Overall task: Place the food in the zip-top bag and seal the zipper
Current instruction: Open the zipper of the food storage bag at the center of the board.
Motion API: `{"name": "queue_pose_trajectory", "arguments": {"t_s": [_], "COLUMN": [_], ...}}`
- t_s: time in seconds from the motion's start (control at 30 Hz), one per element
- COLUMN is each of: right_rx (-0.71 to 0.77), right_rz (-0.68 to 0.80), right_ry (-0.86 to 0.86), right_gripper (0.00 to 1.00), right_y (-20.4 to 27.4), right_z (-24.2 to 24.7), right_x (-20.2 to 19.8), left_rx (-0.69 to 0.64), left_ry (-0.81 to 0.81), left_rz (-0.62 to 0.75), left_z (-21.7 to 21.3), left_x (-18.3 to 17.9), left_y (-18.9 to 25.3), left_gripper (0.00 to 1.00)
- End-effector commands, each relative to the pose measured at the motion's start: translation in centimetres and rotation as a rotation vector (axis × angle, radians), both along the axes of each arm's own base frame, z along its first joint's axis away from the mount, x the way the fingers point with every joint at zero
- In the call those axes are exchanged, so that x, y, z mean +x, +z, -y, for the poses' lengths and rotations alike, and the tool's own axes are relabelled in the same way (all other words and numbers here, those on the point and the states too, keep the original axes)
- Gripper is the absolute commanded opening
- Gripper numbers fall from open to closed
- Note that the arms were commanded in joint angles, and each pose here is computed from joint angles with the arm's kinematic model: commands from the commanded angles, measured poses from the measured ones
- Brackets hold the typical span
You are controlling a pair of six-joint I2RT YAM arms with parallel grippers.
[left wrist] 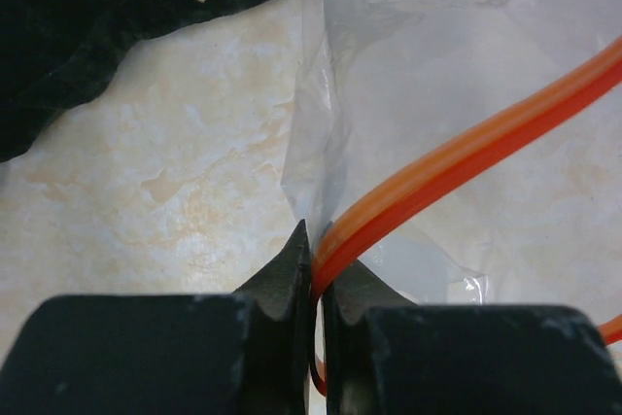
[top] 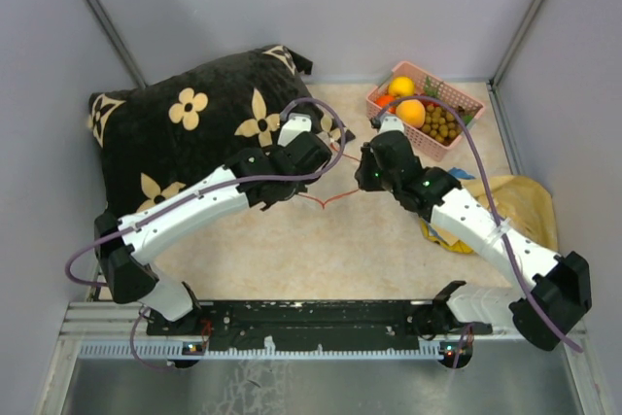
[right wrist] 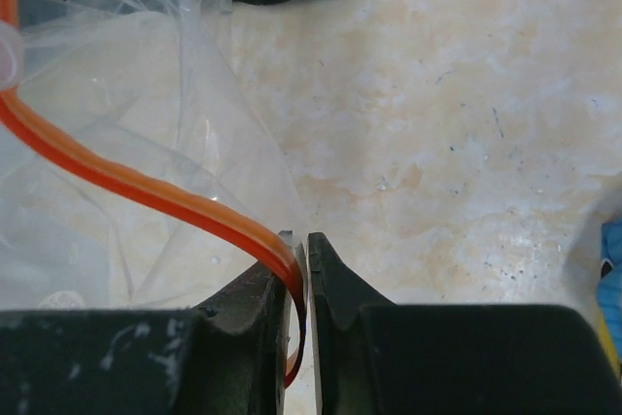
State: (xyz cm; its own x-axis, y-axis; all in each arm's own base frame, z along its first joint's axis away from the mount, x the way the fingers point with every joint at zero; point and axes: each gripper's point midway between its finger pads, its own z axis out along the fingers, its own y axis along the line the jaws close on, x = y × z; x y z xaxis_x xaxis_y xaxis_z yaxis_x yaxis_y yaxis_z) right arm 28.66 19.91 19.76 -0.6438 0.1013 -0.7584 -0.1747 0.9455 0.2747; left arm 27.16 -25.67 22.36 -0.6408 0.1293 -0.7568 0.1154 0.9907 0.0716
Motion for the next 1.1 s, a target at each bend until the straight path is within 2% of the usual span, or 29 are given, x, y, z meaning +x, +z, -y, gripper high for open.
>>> {"name": "queue_pose_trajectory", "arguments": {"t_s": [0.0, 0.1, 0.23, 0.3, 0.43, 0.53, 0.63, 0.8, 1.07], "right_rx": [0.074, 0.075, 0.089, 0.106, 0.113, 0.105, 0.058, -0.002, 0.036], "right_rz": [0.084, 0.069, 0.02, 0.002, -0.036, -0.043, -0.051, -0.062, -0.023], "right_ry": [0.099, 0.129, 0.186, 0.207, 0.229, 0.223, 0.19, 0.195, 0.217], "right_gripper": [0.13, 0.09, 0.01, 0.0, 0.0, 0.0, 0.0, 0.07, 0.23], "right_y": [3.2, 2.9, 1.8, 1.6, 0.6, 0.4, -0.4, -1.6, -0.4], "right_z": [-2.2, -2.9, -4.1, -4.7, -5.8, -6.3, -6.2, -6.4, -7.7], "right_x": [1.0, 1.0, 0.6, 0.5, 0.8, 1.7, 3.0, 4.4, 5.3], "left_rx": [-0.023, -0.029, -0.047, -0.06, -0.053, -0.034, -0.031, -0.122, -0.138], "left_ry": [-0.007, -0.002, 0.015, 0.01, -0.021, -0.039, -0.018, -0.06, -0.091], "left_rz": [-0.02, -0.04, -0.054, -0.053, -0.048, -0.061, -0.101, -0.154, -0.153], "left_z": [-0.5, -0.7, -1.3, -1.4, -1.0, -1.0, -1.9, -1.9, -1.1], "left_x": [-0.7, -1.1, -1.8, -2.0, -1.8, -1.0, 0.5, 2.5, 4.6], "left_y": [1.7, 2.1, 1.9, 1.7, 1.7, 1.4, 0.2, -0.8, -2.1], "left_gripper": [0.07, 0.07, 0.12, 0.13, 0.1, 0.0, 0.0, 0.0, 0.0]}}
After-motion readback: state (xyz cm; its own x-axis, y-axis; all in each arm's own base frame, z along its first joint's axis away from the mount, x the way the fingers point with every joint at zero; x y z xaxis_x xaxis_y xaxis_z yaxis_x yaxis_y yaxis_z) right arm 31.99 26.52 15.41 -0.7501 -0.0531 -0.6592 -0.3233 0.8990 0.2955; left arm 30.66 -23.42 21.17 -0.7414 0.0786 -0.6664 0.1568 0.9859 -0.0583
